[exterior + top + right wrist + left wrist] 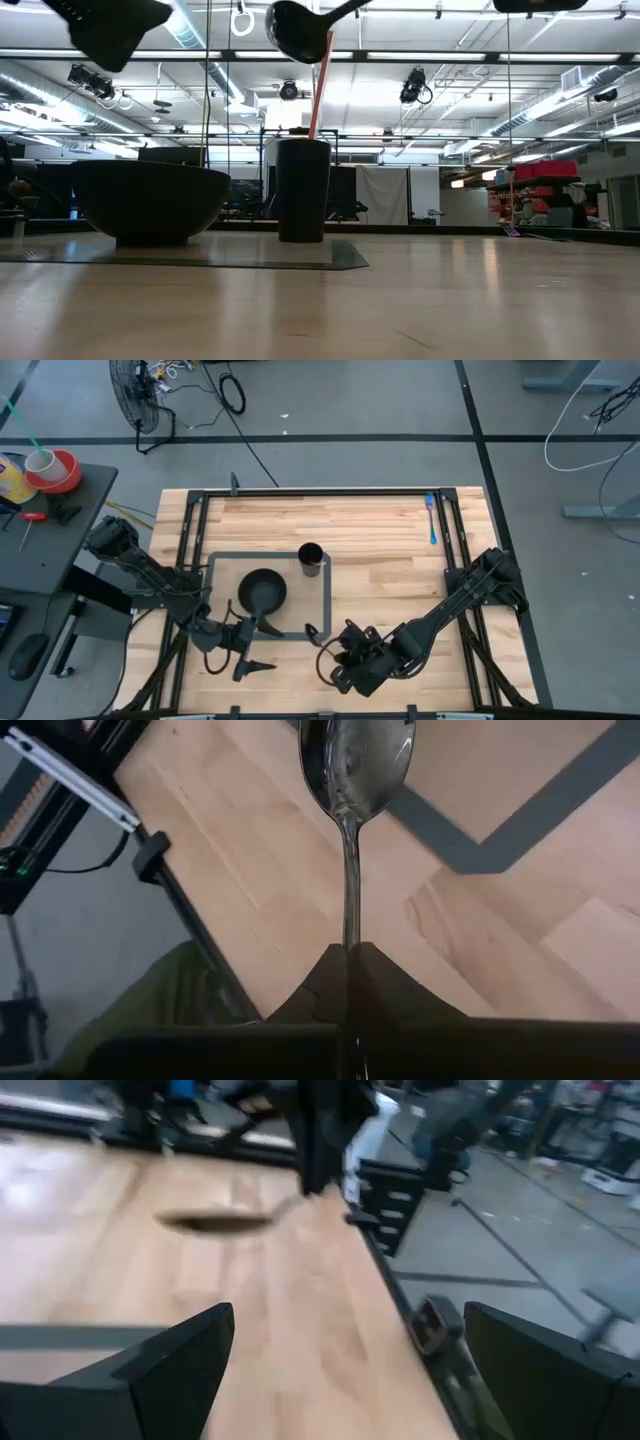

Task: Pick & Place Utensil
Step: Put the black spoon into the black bowl

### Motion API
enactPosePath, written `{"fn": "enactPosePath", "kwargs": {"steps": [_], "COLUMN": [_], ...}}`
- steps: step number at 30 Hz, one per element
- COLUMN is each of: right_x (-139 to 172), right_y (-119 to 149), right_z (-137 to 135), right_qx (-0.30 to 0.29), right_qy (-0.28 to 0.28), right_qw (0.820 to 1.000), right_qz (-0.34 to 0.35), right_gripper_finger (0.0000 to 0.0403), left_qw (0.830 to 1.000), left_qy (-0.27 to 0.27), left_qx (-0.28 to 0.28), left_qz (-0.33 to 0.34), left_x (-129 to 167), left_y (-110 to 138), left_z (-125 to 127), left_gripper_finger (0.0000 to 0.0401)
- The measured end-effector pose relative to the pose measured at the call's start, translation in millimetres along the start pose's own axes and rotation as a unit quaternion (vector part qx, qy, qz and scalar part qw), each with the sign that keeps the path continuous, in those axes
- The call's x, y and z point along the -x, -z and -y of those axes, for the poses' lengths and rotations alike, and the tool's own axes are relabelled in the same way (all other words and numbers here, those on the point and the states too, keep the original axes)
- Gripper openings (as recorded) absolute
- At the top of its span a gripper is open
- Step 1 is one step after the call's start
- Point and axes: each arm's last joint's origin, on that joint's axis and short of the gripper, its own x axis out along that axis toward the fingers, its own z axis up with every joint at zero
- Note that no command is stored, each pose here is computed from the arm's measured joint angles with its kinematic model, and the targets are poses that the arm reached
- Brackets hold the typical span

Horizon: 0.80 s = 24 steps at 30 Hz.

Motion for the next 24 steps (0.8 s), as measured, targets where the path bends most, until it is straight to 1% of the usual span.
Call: {"fn": "enactPosePath", "kwargs": {"steps": [2,4,8,11,14,17,20,24], "right_x": [-0.1,-0.5,-2.6,-5.8,-7.7,-7.7,-8.1,-8.8], "right_y": [0.1,0.3,2.1,4.5,6.0,6.3,5.4,4.6], "right_z": [-1.3,-2.3,-0.2,3.5,6.1,5.9,5.9,6.1], "right_qx": [-0.002,-0.004,0.001,0.002,0.003,0.004,0.004,0.003], "right_qy": [-0.008,-0.016,-0.014,-0.009,-0.004,-0.005,-0.007,-0.008], "right_qw": [1.0,1.0,1.0,1.0,1.0,1.0,1.0,0.999], "right_qz": [-0.008,-0.011,-0.018,-0.022,-0.024,-0.029,-0.03,-0.034], "right_gripper_finger": [0.0006,0.0006,0.0006,0.0007,0.0008,0.0009,0.0009,0.0009], "left_qw": [0.999,0.996,0.988,0.976,0.964,0.949,0.94,0.938], "left_qy": [-0.032,-0.059,-0.085,-0.109,-0.123,-0.133,-0.148,-0.172], "left_qx": [-0.023,-0.059,-0.131,-0.189,-0.232,-0.276,-0.296,-0.287], "left_qz": [0.013,0.02,0.021,-0.006,-0.042,-0.076,-0.086,-0.085], "left_x": [-6.8,-17.7,-43.8,-63.3,-81.1,-98.4,-115.5,-137.0], "left_y": [-2.7,-6.0,-13.5,-15.0,-14.1,-6.8,-3.6,-12.4], "left_z": [3.2,9.5,27.2,38.9,48.1,54.1,55.0,47.6], "left_gripper_finger": [0.0398,0.0398,0.0398,0.0398,0.0396,0.0388,0.0378,0.0367]}}
